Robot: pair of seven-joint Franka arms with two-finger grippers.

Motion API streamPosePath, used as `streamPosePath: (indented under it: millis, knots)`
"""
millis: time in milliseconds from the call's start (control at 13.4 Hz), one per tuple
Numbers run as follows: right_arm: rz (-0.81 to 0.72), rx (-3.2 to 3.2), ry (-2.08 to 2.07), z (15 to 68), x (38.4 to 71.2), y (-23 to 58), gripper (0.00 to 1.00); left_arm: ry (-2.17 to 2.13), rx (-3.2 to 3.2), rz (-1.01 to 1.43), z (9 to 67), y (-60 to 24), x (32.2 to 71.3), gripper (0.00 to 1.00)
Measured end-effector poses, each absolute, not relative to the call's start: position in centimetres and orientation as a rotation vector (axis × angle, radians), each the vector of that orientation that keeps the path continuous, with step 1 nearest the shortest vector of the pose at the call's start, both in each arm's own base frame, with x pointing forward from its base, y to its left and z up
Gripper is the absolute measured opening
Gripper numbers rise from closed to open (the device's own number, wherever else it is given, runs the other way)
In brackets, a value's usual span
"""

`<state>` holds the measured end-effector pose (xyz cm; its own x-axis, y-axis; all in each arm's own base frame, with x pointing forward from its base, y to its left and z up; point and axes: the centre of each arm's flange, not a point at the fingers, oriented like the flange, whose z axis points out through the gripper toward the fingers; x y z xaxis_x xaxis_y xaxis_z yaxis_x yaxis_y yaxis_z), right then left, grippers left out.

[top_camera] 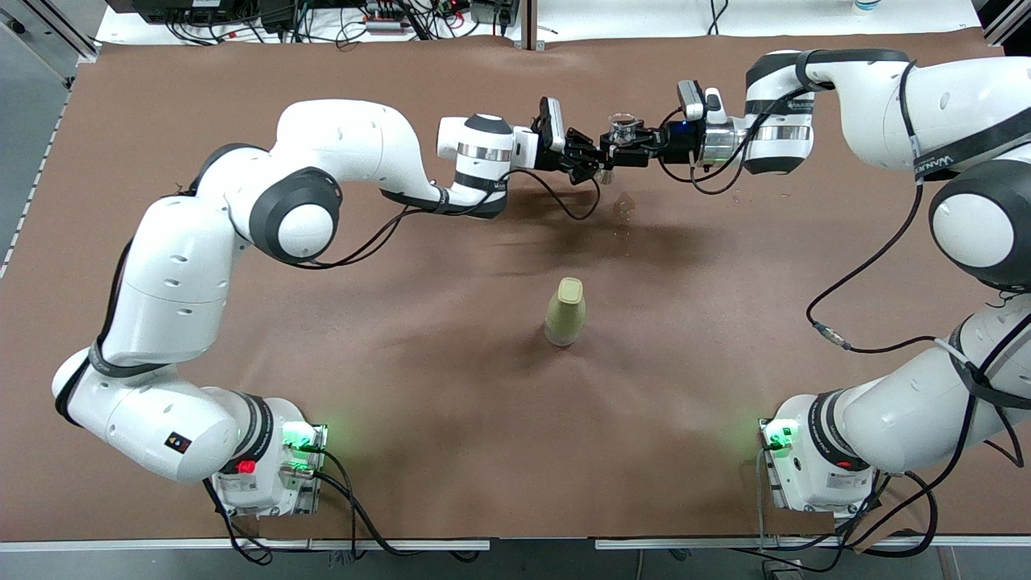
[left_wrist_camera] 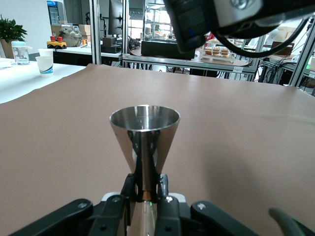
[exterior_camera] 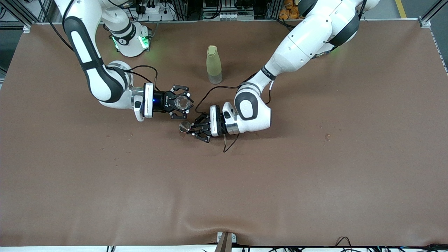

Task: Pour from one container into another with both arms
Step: 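Tilt the beaker with the right gripper over the jigger's rim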

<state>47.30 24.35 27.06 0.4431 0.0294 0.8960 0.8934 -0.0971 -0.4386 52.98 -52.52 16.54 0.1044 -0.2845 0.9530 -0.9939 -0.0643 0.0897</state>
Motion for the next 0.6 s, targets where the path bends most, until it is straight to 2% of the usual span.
streamPosePath:
  millis: [599]
  knots:
    - [-0.733, -1.541, -0.699, 26.72, 46.53, 25.13, 0.14, -1.301, 1.513, 1.017, 16.3, -52.48, 52.88, 0.21]
